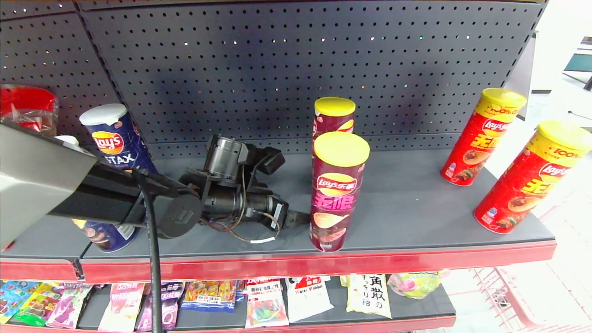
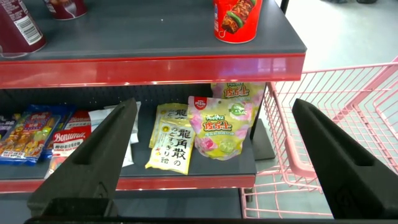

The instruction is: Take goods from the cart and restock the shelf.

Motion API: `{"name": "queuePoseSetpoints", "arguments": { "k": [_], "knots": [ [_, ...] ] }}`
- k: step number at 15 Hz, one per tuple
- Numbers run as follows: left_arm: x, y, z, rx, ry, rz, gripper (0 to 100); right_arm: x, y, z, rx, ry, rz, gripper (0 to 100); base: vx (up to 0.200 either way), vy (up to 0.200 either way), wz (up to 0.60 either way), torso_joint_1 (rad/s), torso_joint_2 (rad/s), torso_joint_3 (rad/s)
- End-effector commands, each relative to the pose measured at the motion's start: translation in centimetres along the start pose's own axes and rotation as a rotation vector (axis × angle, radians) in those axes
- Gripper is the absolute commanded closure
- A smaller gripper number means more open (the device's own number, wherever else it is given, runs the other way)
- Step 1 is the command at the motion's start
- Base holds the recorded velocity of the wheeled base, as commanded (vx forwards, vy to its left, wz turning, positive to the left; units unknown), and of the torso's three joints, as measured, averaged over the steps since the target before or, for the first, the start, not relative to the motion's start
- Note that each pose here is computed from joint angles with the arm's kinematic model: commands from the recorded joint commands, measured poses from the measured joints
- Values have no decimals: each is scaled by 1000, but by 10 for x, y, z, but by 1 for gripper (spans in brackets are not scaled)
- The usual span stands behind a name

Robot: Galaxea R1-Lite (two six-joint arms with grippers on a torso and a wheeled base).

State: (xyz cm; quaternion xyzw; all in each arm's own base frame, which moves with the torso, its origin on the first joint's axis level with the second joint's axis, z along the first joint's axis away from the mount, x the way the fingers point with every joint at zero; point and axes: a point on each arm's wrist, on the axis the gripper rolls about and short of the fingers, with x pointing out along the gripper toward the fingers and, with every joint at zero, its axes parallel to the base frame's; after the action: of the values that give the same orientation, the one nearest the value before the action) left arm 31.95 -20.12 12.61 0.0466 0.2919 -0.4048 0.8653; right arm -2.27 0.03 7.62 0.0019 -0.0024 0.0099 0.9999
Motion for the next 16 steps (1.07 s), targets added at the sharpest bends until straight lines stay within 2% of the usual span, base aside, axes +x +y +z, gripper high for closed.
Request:
{"name": "queuePoseSetpoints", "arguments": {
  "k": [1, 5, 8, 10, 12, 13, 14, 16],
  "knots": [
    [-3, -1, 1, 0, -2, -1, 0, 0, 0, 0, 1, 0, 2, 0, 0, 0, 0, 0, 0, 0],
    [-4, -1, 0, 0, -2, 1, 0, 0, 0, 0, 1, 0, 0, 0, 0, 0, 0, 0, 0, 0],
    [-13, 0, -6, -13, 11, 13, 0, 0, 0, 0, 1, -1, 0, 0, 0, 0, 0, 0, 0, 0],
    [-40, 12, -7, -37, -17, 61, 0, 0, 0, 0, 1, -1, 2, 0, 0, 0, 0, 0, 0, 0],
    [-71, 15, -5, -48, -60, 95, 0, 0, 0, 0, 2, -1, 2, 0, 0, 0, 0, 0, 0, 0],
    [-105, 6, -6, -41, -109, 101, 0, 0, 0, 0, 2, -1, 2, 0, 0, 0, 0, 0, 0, 0],
    [-137, -10, -14, -30, -148, 94, 0, 0, 0, 0, 2, -1, 2, 0, 0, 0, 0, 0, 0, 0],
    [-190, -34, -39, -8, -225, 121, 0, 0, 0, 0, 2, 0, 2, 0, 0, 0, 0, 0, 0, 0]
  ]
}}
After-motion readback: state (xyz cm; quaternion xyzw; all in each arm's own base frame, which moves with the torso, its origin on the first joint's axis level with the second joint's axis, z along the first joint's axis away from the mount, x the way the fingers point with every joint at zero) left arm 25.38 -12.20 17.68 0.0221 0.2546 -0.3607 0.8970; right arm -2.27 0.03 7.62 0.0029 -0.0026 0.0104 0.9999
